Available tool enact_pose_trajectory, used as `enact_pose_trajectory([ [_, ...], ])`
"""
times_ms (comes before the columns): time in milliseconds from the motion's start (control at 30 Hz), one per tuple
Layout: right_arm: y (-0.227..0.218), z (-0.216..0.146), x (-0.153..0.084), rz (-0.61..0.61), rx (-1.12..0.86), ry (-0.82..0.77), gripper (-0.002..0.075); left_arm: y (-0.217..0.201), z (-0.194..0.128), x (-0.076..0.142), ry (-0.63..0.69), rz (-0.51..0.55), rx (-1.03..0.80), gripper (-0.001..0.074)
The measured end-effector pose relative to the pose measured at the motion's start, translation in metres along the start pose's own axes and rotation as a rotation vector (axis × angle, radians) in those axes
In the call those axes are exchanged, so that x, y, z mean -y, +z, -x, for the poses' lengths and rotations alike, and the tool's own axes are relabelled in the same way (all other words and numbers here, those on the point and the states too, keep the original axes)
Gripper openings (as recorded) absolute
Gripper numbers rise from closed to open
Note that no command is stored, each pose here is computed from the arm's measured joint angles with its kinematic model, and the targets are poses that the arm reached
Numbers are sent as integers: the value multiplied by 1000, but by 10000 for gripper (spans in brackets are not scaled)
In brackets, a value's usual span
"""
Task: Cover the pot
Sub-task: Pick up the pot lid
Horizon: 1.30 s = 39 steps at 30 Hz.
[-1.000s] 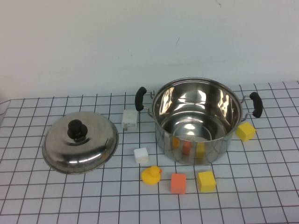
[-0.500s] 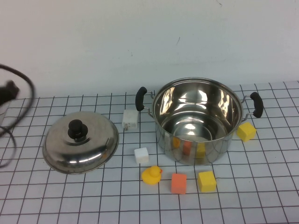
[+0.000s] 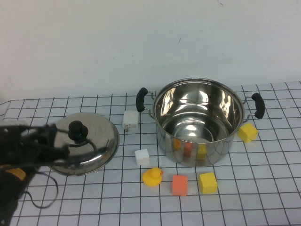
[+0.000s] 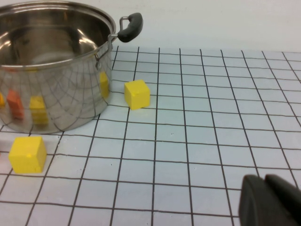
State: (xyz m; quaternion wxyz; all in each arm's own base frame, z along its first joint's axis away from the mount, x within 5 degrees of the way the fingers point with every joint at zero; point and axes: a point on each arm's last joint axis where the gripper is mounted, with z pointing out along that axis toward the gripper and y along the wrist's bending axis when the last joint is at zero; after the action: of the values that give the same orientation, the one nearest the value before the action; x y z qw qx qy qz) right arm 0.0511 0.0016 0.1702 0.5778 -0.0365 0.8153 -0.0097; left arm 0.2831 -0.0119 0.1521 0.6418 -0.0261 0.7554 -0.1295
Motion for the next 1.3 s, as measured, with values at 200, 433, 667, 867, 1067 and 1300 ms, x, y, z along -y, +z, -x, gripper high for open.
enact_pose_trajectory([
  [200, 0, 0, 0, 0, 0, 0, 9, 14, -51, -13, 66, 22, -170, 404],
  [433, 0, 0, 0, 0, 0, 0, 9, 36, -69, -18, 128, -12, -203, 511],
  [667, 0, 0, 0, 0, 0, 0, 9, 65, -66, -22, 155, -29, -142, 520],
  [867, 0, 0, 0, 0, 0, 0, 9, 91, -64, -26, 148, -34, -92, 522],
  [1067, 0, 0, 0, 0, 0, 0, 9, 111, -63, -29, 140, -38, -54, 522],
  [1300, 0, 0, 0, 0, 0, 0, 9, 125, -69, -18, 136, -63, -56, 522],
])
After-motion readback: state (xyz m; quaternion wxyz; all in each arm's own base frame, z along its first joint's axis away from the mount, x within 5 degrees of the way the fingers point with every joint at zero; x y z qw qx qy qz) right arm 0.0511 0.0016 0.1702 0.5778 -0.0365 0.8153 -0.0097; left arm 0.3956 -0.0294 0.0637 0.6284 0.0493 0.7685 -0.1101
